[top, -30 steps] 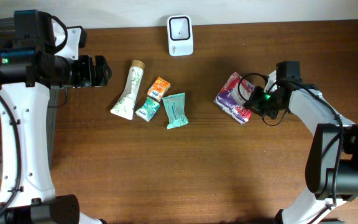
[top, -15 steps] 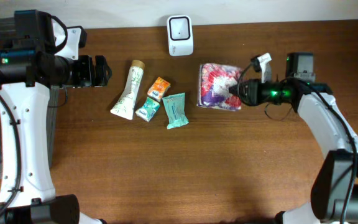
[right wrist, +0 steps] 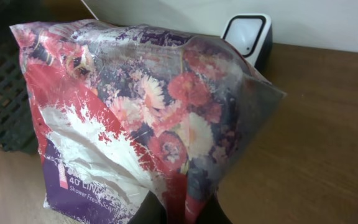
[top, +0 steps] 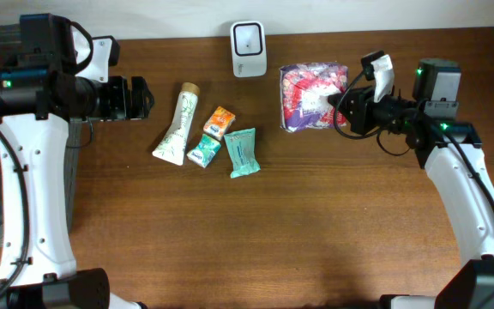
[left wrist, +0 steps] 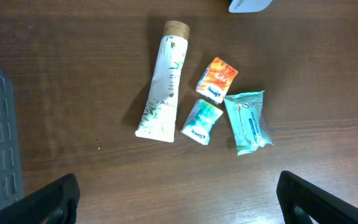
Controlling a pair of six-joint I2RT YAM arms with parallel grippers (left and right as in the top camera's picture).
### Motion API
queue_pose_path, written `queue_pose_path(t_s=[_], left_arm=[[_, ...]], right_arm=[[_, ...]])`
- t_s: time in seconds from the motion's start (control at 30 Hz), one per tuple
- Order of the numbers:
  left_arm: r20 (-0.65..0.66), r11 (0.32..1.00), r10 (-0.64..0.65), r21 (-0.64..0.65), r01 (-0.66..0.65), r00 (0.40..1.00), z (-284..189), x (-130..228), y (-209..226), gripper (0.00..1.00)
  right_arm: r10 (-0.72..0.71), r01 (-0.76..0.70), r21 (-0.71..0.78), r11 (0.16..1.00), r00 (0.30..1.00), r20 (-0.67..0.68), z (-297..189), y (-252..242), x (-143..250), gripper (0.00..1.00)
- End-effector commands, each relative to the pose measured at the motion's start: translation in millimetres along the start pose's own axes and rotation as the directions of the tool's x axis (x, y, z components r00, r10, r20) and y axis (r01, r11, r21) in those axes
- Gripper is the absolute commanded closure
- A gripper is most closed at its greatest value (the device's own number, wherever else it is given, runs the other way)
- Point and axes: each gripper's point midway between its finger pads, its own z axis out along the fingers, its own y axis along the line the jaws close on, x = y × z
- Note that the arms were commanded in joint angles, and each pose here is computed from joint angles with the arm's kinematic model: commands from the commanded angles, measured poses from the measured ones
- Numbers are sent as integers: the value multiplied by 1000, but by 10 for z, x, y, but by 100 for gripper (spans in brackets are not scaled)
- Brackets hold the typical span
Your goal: Scan the item barcode
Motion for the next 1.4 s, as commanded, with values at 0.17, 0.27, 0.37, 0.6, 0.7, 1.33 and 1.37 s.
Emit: queue_pose_path(t_s=[0.17, 0.27, 0.37, 0.6, 0.7, 1.33, 1.37], left_arm=[[2, 1000, 2, 11, -2, 1000, -5, -6, -24, 1], [2, 1000, 2, 11, -2, 1000, -5, -6, -24, 1], [2, 1000, 2, 11, -2, 1000, -5, -6, -24, 1], [2, 1000, 2, 11, -2, 1000, -5, -6, -24, 1], [2, 1000, 2, 11, -2, 1000, -5, -6, -24, 1], [2, 1000, 2, 11, -2, 1000, -5, -6, -24, 1], [2, 1000, 2, 11, -2, 1000, -5, -6, -24, 1]], right_arm=[[308, -93, 806, 584, 944, -114, -630, -998, 648, 96], [324, 57, 945, 323, 931, -167, -1068, -1119, 793, 96], [382, 132, 947, 292, 892, -242, -1175, -1102, 996, 96], [511, 275, 897, 347, 746, -427, -960, -1230, 1581, 95], [462, 310, 864, 396, 747, -479, -731, -1087, 1567, 78], [433, -174, 591, 788, 839, -330, -235, -615, 370, 9], [443, -220, 517, 828, 820, -361, -201, -694, 470, 9]])
